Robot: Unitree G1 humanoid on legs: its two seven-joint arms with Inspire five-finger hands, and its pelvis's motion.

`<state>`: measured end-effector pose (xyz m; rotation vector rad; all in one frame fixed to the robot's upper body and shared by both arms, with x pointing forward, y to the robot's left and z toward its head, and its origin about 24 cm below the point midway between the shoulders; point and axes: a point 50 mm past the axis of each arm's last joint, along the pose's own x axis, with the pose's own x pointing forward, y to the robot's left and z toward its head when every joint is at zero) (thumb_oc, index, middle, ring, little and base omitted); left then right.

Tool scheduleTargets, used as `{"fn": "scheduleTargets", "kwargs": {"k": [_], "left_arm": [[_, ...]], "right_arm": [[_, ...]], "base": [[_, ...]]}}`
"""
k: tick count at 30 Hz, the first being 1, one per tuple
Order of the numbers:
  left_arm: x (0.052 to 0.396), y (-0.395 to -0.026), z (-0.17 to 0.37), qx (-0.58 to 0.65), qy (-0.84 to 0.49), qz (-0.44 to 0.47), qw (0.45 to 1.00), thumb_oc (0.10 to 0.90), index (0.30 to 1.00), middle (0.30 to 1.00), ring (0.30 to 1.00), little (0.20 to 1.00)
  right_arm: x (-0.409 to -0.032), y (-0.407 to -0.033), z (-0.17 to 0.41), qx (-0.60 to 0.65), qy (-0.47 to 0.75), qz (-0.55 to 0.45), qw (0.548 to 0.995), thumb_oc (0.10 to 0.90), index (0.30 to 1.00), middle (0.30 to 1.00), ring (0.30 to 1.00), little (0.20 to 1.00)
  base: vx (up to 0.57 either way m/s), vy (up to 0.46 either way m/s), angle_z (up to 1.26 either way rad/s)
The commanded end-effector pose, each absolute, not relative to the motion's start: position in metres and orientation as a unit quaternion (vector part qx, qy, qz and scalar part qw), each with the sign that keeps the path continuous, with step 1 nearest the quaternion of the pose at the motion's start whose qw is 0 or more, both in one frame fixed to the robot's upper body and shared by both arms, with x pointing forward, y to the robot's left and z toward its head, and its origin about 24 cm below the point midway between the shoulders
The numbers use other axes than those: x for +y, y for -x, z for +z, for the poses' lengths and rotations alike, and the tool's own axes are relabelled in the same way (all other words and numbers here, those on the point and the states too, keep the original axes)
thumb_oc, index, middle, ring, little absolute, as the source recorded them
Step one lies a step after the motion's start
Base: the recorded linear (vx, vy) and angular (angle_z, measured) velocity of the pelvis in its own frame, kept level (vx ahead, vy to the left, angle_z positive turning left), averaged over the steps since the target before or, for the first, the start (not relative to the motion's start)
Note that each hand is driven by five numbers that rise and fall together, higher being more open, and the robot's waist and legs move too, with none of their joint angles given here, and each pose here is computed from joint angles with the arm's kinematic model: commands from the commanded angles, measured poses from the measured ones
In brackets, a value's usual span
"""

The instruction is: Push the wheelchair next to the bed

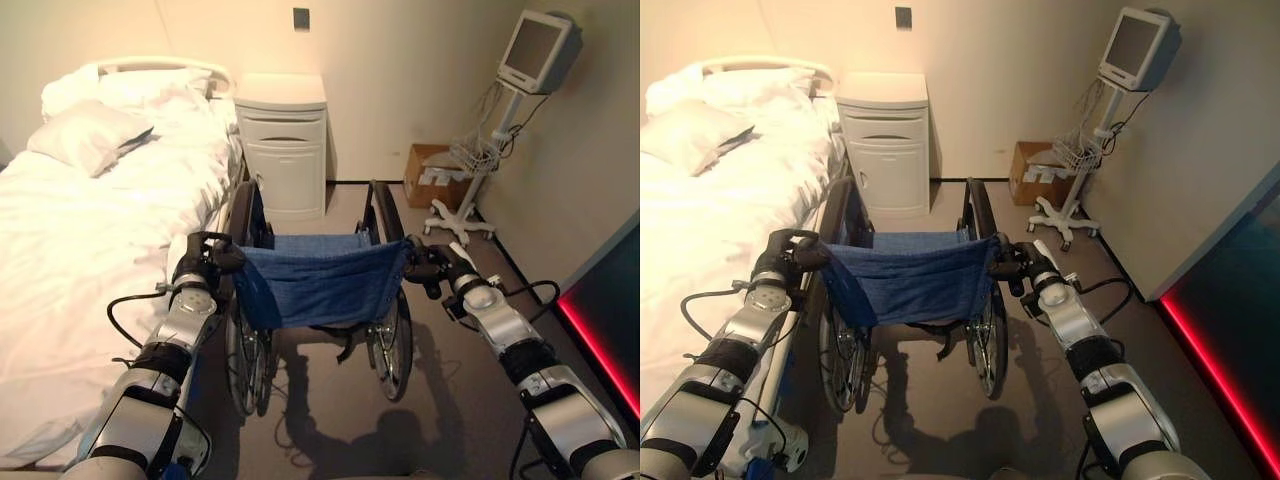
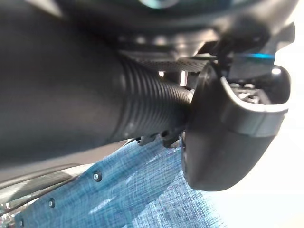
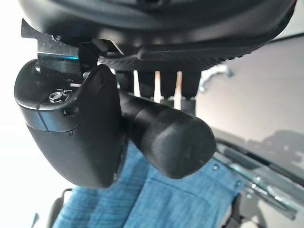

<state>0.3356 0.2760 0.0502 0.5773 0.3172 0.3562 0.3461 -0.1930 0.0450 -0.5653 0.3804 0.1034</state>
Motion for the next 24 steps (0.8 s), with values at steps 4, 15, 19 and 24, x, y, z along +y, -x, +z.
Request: {"fn": "scheduleTargets", "kwargs": {"k": [4, 15, 19, 24], "left_arm": [[0.246, -0.323, 0.006, 0.218, -0.279, 0.084, 0.931, 0.4, 0.3, 0.3, 0.3, 0.3], [0.239, -0.311, -0.01, 0.225, -0.248, 0.095, 0.937, 0.4, 0.3, 0.3, 0.3, 0.3], [0.235, -0.312, -0.011, 0.224, -0.243, 0.092, 0.939, 0.4, 0.3, 0.3, 0.3, 0.3], [0.24, -0.312, -0.009, 0.229, -0.263, 0.075, 0.934, 0.4, 0.3, 0.3, 0.3, 0.3]], "right_arm": [[-0.205, -0.314, -0.011, 0.321, 0.342, 0.09, 0.879, 0.4, 0.3, 0.3, 0.3, 0.3], [-0.23, -0.31, -0.015, 0.337, 0.375, 0.101, 0.858, 0.4, 0.3, 0.3, 0.3, 0.3], [-0.227, -0.305, -0.021, 0.34, 0.377, 0.093, 0.856, 0.4, 0.3, 0.3, 0.3, 0.3], [-0.231, -0.296, -0.03, 0.349, 0.368, 0.092, 0.857, 0.4, 0.3, 0.3, 0.3, 0.3]], "base": [[0.26, -0.204, 0.54], [0.37, 0.004, 0.25], [0.38, 0.311, -0.39], [0.29, 0.237, -0.28]]}}
